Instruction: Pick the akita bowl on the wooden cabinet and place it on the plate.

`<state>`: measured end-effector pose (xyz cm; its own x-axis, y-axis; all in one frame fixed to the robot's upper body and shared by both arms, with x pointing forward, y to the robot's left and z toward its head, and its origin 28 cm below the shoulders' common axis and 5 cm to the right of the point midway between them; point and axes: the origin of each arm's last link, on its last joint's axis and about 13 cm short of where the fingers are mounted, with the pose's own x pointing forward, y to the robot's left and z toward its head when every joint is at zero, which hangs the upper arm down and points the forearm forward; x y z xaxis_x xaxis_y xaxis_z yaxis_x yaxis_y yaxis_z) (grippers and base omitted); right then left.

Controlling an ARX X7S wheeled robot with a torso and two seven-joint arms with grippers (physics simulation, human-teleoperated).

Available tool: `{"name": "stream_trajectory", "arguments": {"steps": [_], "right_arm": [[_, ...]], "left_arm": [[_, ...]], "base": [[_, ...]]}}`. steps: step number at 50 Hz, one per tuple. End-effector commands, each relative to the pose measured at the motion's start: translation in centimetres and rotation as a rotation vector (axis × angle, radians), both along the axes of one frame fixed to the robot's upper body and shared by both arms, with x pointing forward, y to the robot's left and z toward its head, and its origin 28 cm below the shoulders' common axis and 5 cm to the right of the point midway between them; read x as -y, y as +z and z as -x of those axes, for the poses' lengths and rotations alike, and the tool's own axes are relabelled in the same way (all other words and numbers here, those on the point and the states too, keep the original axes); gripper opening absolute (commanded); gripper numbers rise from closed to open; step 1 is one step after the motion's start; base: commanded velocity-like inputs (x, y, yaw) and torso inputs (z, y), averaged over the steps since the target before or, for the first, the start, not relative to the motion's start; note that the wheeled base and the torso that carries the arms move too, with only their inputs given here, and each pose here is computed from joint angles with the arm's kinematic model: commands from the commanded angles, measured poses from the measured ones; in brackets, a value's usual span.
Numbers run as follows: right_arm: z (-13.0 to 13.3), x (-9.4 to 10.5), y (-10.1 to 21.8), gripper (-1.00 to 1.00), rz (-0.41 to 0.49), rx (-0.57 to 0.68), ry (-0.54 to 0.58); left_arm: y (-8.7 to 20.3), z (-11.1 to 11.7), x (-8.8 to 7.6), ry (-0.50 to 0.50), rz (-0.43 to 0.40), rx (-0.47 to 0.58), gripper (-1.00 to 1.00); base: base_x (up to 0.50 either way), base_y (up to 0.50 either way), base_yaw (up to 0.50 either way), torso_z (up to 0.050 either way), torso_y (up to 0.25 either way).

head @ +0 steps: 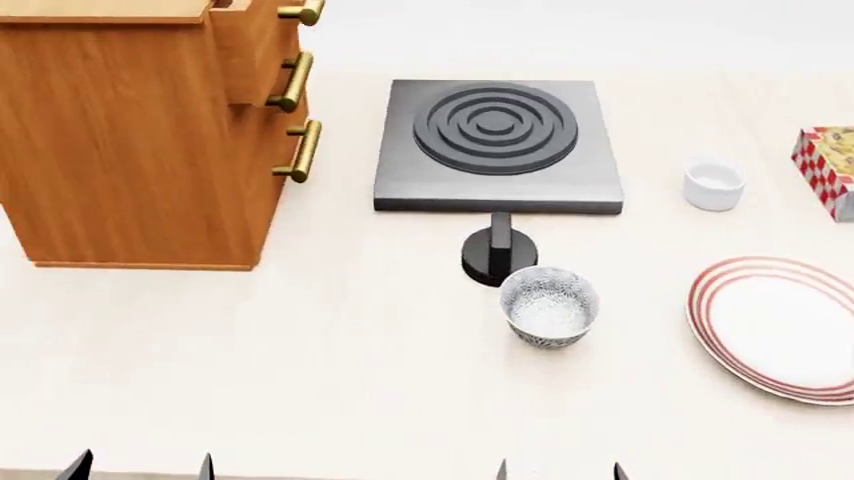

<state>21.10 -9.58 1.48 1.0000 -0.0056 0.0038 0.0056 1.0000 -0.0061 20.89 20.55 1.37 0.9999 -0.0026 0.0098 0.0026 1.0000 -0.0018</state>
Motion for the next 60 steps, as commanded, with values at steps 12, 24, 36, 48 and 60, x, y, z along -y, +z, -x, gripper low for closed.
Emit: {"name": "stream_trajectory", "arguments": {"steps": [12, 24, 36, 48, 60], "right_arm": [[-0.1, 0.0, 0.0, 1.00, -0.007, -0.001, -0.003], [0.0, 0.0, 0.0, 1.00, 0.002, -0.003, -0.003], [0.1, 0.0, 0.0, 1.00, 0.000, -0.005, -0.012], [0.8, 0.3, 3.9, 1.00, 0.001, 0.126, -0.055], [0.3, 0.5, 7.1, 1.00, 0.018, 0.207, -0.039]], "left_arm": [[-0.1, -0.1, 0.0, 0.000, 0.000, -0.003, 1.00], [0.0, 0.0, 0.0, 0.001, 0.001, -0.002, 1.00], [0.0, 0.0, 0.1, 0.028, -0.033, -0.011, 1.00], [2.3, -0.5, 0.3, 0.021, -0.042, 0.001, 1.00], [5.8, -1.2, 0.6, 0.036, -0.093, 0.069, 1.00]], "base": [[0.00, 0.44, 0.00, 0.000, 0.000], [0.00, 0.04, 0.00, 0.000, 0.000], [0.00, 0.17, 0.00, 0.000, 0.000], [0.00, 0.00, 0.00, 0.000, 0.000], [0.00, 0.00, 0.00, 0.000, 0.000]]}}
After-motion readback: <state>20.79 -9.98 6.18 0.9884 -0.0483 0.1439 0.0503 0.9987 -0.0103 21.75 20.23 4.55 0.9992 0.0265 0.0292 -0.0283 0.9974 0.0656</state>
